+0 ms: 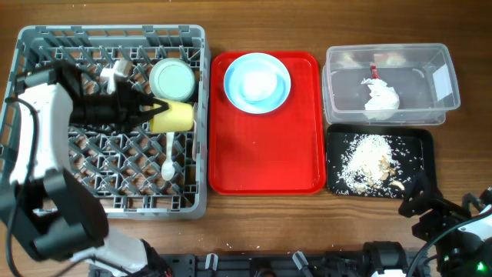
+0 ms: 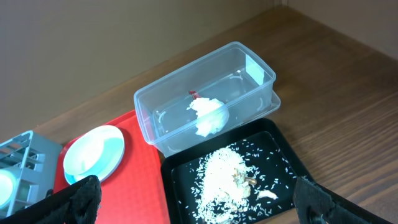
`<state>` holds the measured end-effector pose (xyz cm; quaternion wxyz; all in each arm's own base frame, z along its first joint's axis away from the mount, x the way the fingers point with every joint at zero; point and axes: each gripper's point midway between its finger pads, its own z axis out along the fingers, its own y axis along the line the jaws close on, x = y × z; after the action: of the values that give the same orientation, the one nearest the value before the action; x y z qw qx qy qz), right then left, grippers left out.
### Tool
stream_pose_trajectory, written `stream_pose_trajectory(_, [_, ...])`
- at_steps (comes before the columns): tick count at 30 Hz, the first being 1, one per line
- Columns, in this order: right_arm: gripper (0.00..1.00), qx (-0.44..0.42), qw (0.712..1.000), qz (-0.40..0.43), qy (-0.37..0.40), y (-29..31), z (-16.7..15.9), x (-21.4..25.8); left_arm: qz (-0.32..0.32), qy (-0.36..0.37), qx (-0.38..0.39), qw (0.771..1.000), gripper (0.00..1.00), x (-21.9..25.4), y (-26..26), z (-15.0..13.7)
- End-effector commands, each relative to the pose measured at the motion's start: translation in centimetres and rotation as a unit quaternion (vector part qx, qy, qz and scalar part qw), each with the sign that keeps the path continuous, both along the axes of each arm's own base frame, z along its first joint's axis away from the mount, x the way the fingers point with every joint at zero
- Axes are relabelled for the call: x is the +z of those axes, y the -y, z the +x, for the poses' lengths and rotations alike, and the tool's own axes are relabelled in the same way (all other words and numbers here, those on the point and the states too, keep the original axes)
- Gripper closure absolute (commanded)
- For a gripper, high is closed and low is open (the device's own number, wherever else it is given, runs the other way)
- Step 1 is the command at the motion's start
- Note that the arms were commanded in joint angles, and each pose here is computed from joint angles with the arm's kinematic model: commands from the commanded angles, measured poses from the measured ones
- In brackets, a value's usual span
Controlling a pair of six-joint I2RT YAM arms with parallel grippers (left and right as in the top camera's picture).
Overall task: Sort waste into correct bins and load items into the dishwasher rack
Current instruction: 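Lift the yellow cup and lower it into the dish rack, then release the yellow cup in the rack and raise the left gripper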
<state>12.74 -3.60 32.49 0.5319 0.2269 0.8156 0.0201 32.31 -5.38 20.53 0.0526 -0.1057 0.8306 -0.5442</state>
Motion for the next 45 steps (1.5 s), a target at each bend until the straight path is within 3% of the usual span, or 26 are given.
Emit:
stream_pose_trajectory(1, [0.0, 0.0, 1.0, 0.004, 0.004, -0.1, -0.2, 0.1, -0.042, -0.003, 0.051, 0.998, 0.96, -2.7, -3.6, 1.9])
stream_pose_trajectory(9, [0.0, 0.0, 1.0, 0.004, 0.004, -0.1, -0.2, 0.1, -0.067, -0.059, 0.104, 0.99, 0.96, -8.1, -7.8, 3.0])
stream_pose_trajectory(13, [0.0, 0.0, 1.0, 0.004, 0.004, -0.1, -0.2, 0.1, -0.101, -0.065, 0.118, 0.986, 0.96, -7.1, -7.6, 3.2])
stream_pose_trajectory(27, [0.0, 0.0, 1.0, 0.004, 0.004, -0.1, -0.2, 0.1, -0.087, -0.03, 0.088, 0.992, 0.96, -7.5, -5.9, 4.2])
stream_pose_trajectory(31, [0.0, 0.0, 1.0, 0.004, 0.004, -0.1, -0.2, 0.1, -0.04, -0.051, 0.079, 0.995, 0.96, -9.1, -6.7, 3.4])
stream_pose_trajectory(35, [0.0, 0.0, 1.0, 0.004, 0.004, -0.1, -0.2, 0.1, 0.043, -0.139, 0.093, 0.985, 0.96, -12.3, -9.1, 1.7])
stream_pose_trajectory(40, [0.0, 0.0, 1.0, 0.004, 0.004, -0.1, -0.2, 0.1, 0.034, -0.182, 0.139, 0.973, 0.94, -12.3, -10.9, 1.2])
stream_pose_trajectory(41, [0.0, 0.0, 1.0, 0.004, 0.004, -0.1, -0.2, 0.1, 0.034, -0.179, 0.144, 0.973, 0.91, -12.1, -11.3, 1.2])
stream_pose_trajectory(42, [0.0, 0.0, 1.0, 0.004, 0.004, -0.1, -0.2, 0.1, 0.035, -0.177, 0.148, 0.972, 0.12, -11.8, -11.5, 1.2])
stream_pose_trajectory(43, [0.0, 0.0, 1.0, 0.004, 0.004, -0.1, -0.2, 0.1, 0.034, -0.18, 0.152, 0.971, 0.0, -11.5, -11.6, 1.1])
stream_pose_trajectory(45, [0.0, 0.0, 1.0, 0.004, 0.004, -0.1, -0.2, 0.1, 0.039, -0.174, 0.161, 0.971, 0.0, -10.4, -11.6, 1.3])
